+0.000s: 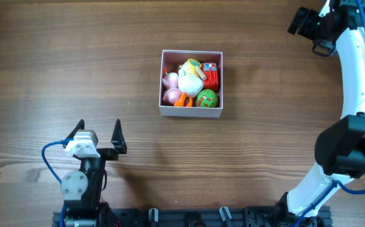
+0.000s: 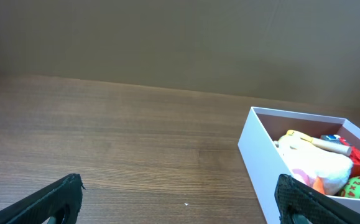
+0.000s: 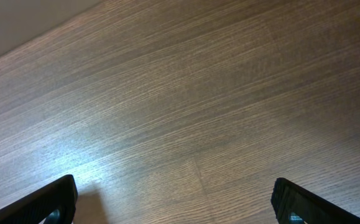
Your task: Pack container
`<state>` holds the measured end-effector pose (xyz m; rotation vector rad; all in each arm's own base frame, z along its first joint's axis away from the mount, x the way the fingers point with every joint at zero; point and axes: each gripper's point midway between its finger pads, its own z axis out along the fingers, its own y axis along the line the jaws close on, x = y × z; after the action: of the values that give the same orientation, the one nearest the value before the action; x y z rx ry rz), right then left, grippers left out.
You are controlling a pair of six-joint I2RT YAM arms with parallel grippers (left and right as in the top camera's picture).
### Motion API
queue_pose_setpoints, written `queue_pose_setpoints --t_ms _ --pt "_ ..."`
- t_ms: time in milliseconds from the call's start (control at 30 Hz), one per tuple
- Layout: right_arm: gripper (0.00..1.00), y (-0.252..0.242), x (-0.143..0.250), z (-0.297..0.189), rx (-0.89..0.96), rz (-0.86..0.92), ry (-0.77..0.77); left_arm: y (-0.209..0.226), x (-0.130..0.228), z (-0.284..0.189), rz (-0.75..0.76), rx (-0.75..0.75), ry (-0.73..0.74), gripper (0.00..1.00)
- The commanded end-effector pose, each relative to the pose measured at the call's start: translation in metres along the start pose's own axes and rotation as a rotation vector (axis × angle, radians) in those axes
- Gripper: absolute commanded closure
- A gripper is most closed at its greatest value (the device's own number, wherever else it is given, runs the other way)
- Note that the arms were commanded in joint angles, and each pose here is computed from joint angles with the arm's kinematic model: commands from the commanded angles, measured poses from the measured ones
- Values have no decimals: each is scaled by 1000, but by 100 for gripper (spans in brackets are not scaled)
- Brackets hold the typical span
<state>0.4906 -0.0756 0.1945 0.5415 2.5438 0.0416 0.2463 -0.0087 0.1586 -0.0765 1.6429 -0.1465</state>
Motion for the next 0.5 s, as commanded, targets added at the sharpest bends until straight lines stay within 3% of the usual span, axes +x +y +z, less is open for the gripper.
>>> queue_pose_setpoints --t_ms 0,467 --pt "0 4 0 -3 -16 -4 -4 4 1 0 15 -17 0 0" --pt "0 -11 -2 -4 69 -9 -17 3 1 0 14 -16 1 0"
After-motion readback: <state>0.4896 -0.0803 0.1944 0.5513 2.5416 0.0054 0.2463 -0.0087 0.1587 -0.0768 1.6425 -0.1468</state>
